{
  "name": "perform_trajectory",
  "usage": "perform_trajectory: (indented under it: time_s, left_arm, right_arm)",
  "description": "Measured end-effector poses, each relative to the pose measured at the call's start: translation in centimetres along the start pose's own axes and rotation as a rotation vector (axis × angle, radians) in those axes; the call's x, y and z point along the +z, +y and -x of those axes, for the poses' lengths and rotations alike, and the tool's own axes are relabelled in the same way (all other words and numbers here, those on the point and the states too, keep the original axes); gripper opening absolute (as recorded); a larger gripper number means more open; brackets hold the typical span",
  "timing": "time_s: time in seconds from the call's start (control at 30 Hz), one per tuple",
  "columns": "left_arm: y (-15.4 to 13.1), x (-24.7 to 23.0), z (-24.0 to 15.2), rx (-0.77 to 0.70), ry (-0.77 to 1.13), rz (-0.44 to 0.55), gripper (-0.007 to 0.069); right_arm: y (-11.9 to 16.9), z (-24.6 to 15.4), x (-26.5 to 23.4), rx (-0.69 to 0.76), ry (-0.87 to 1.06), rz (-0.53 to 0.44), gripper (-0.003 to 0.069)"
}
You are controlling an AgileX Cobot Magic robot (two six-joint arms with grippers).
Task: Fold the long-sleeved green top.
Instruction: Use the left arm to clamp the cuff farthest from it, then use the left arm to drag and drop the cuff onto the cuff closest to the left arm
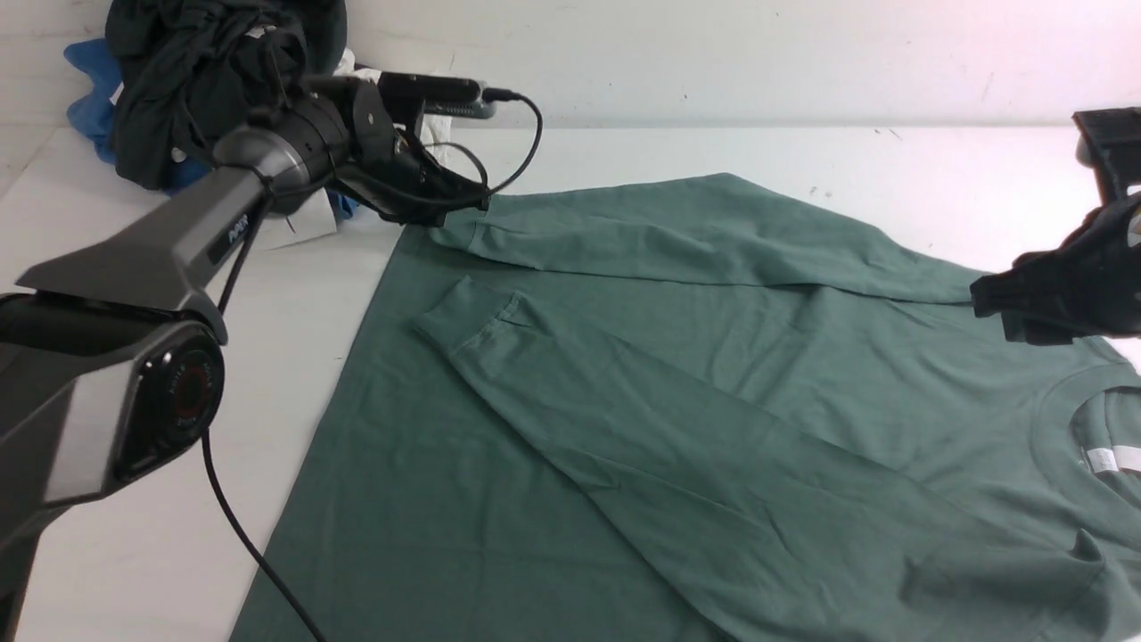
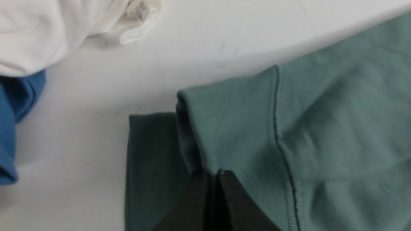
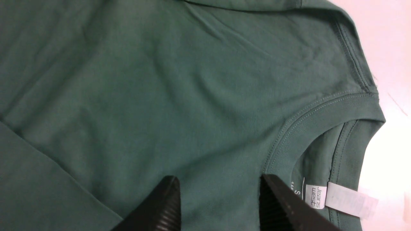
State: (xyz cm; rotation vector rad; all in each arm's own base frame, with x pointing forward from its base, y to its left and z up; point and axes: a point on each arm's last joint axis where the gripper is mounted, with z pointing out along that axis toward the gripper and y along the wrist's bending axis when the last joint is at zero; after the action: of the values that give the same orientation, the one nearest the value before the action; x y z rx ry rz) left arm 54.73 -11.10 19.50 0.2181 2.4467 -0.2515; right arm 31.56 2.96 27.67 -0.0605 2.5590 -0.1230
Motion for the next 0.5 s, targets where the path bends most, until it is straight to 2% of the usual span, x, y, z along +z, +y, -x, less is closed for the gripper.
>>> perform_trajectory:
  time_s: [0.07,0.2,0.3,0.5]
  left_arm:
    - [-0.5,-1.8,0.7,-0.01,0.004,-0.025,0.0003]
    - [-2.8,-8.9,2.7,-0.031,0.026,-0.169,0.0003]
    - [-3.9,-12.2,2.6,-0.011,0.08,-0.235,0.0003]
    - [-4.3,-15.4,-0.3,-0.006,0.208,-0.235,0.0003]
  right_arm:
    - [0.0,0.0,-0.1,0.001,-0.003,0.0,0.0325]
    - [-0.3,0.1,-1.9,0.004,-0.04,0.0,0.0325]
    - [-0.7,-0.1,-4.1,0.009,-0.082,0.0,0.0325]
    - [-1.2,-0.8,-8.9,0.04,-0.171,0.024,0.0325]
